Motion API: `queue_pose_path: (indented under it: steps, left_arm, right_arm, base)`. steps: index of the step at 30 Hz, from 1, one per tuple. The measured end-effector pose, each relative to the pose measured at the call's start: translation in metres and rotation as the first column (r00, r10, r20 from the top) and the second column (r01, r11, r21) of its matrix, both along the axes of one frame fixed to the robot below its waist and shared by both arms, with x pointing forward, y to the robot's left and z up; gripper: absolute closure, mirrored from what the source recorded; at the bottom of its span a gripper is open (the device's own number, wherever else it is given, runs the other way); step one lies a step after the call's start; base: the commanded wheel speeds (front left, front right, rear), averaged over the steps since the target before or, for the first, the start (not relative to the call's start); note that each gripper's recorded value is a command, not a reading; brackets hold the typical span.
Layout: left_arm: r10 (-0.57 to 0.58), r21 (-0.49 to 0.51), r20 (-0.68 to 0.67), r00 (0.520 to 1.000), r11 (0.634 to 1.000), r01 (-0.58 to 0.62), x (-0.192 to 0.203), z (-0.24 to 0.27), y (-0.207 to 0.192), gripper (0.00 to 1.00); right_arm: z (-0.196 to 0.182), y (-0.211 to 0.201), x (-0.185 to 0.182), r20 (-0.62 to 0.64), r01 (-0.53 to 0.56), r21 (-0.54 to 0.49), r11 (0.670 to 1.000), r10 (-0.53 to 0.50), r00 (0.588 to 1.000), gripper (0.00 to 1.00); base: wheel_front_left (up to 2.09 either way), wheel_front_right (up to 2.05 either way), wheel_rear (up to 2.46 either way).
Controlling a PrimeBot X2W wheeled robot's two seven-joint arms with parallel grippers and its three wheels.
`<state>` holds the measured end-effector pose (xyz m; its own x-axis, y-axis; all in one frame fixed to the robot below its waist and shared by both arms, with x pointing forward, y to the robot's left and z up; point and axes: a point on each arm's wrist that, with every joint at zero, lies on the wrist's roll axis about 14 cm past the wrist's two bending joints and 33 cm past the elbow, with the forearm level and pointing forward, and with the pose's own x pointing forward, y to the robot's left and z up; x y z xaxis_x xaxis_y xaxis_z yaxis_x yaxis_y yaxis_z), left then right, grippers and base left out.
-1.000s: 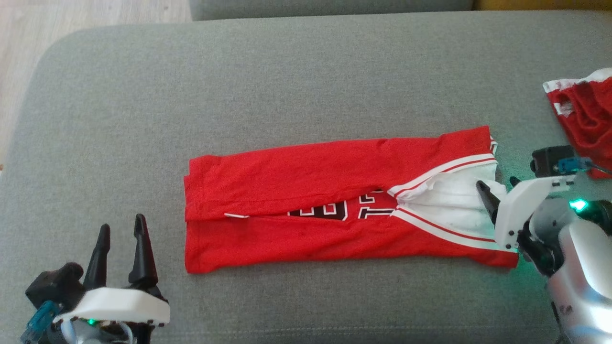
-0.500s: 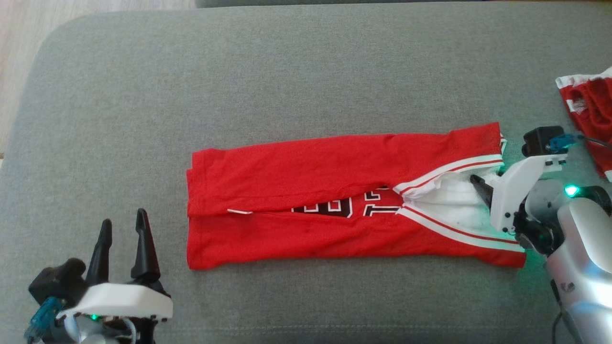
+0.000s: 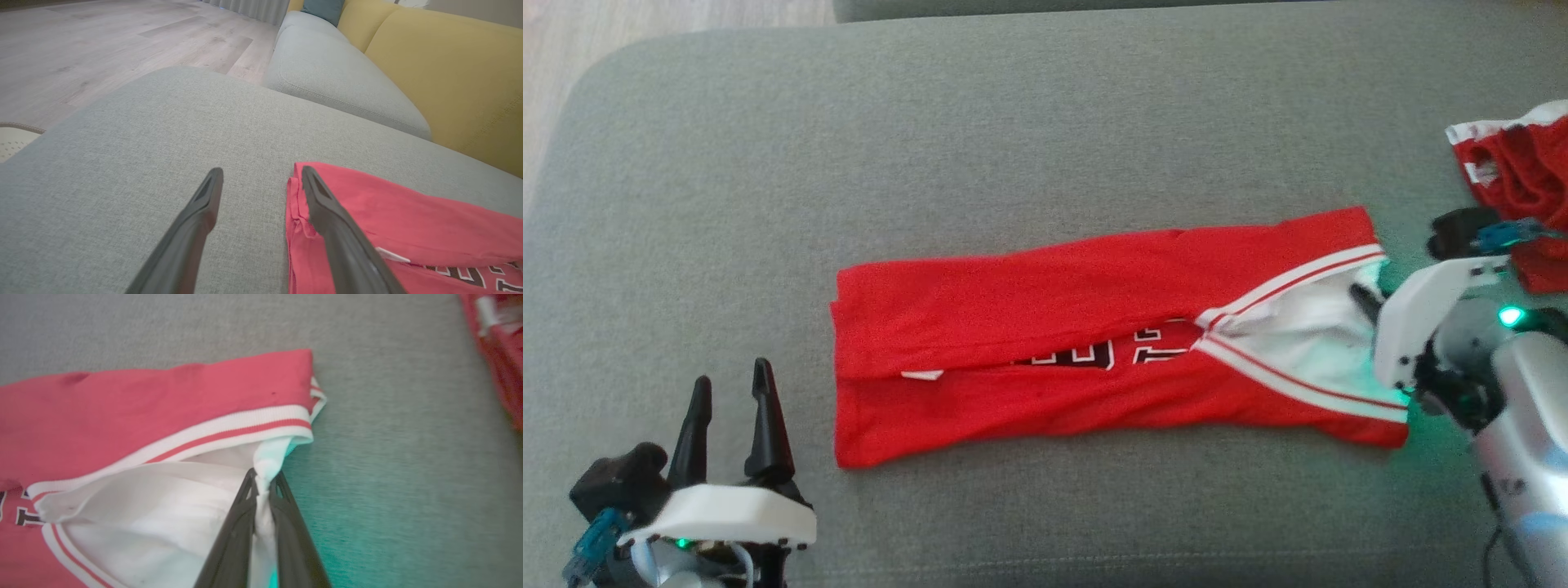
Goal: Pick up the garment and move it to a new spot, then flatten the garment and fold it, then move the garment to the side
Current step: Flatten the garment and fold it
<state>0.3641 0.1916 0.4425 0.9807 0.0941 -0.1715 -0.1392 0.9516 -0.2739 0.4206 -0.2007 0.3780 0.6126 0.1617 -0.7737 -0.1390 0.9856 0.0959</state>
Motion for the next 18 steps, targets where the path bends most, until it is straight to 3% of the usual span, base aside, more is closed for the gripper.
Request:
queue_pose_path:
  steps: [10,18]
  left_arm:
    - [-0.058,-0.007,0.01,0.998,0.998,0.058,0.009,0.001,-0.019,0.0]
    - [-0.097,-0.004,0.027,0.995,0.995,0.097,0.019,0.005,-0.031,0.0]
  right_arm:
    - [0.035,-0.068,-0.006,0.109,0.132,-0.035,0.991,-0.128,0.986,1.0]
    - [0.061,-0.033,-0.008,0.179,0.049,0.048,0.998,-0.057,0.982,1.0]
  base:
    - [0.0,0.0,0.0]
    - [0.0,0.0,0.0]
